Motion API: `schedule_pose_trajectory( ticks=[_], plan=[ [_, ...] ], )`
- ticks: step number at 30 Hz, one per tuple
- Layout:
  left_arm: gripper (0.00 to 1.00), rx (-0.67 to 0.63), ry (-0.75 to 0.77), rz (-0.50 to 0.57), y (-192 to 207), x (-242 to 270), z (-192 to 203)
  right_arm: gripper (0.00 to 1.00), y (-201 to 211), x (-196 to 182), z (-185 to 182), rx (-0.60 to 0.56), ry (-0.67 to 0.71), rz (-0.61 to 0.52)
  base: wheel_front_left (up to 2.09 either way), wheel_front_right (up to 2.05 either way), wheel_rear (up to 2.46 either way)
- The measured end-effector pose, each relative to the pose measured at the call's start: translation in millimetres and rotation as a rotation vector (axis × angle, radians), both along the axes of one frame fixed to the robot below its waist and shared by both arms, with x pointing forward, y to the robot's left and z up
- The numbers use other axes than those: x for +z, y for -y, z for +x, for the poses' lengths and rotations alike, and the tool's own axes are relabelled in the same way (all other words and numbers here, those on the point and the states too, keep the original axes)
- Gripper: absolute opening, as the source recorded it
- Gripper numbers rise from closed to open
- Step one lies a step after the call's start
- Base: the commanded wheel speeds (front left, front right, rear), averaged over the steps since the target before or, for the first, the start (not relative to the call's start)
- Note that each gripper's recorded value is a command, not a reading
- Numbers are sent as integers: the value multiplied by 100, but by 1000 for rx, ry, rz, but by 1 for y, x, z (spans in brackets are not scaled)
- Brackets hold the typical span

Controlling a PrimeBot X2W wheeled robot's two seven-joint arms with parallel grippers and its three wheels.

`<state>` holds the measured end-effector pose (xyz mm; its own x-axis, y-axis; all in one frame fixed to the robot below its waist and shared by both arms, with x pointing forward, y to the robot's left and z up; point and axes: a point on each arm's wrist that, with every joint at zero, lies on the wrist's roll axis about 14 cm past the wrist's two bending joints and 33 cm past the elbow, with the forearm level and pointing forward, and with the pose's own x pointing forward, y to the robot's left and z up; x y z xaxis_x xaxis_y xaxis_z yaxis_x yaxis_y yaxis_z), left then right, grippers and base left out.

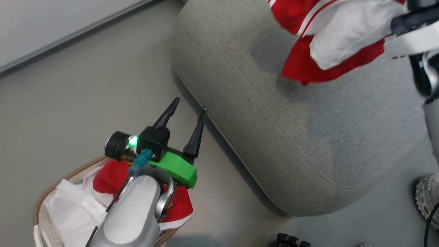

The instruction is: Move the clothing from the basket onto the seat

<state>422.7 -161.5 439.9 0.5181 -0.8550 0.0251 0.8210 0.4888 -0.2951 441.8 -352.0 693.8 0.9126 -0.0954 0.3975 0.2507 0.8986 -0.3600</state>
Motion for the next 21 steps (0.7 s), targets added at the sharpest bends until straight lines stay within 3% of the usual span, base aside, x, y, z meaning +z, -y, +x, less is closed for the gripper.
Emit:
schedule_pose_trajectory(
  ticks=[6,12,18,19,20,21],
  plan=[
    [100,16,-13,-13,-6,-13,18,0,28,-42,43,-79,-110,33,0,0,0],
    [100,81,-72,12,-30,-42,35,0,37,-120,69,-141,-261,121,0,0,0],
    [100,134,-115,37,-50,-61,42,0,45,-212,50,-221,-475,199,0,0,0],
    [100,139,-120,38,-52,-61,41,3,47,-222,42,-239,-497,215,0,0,0],
    [100,143,-121,38,-52,-60,41,24,49,-229,35,-251,-513,228,0,0,0],
    [100,147,-123,37,-53,-59,41,32,51,-237,25,-268,-529,244,0,0,0]
  ],
)
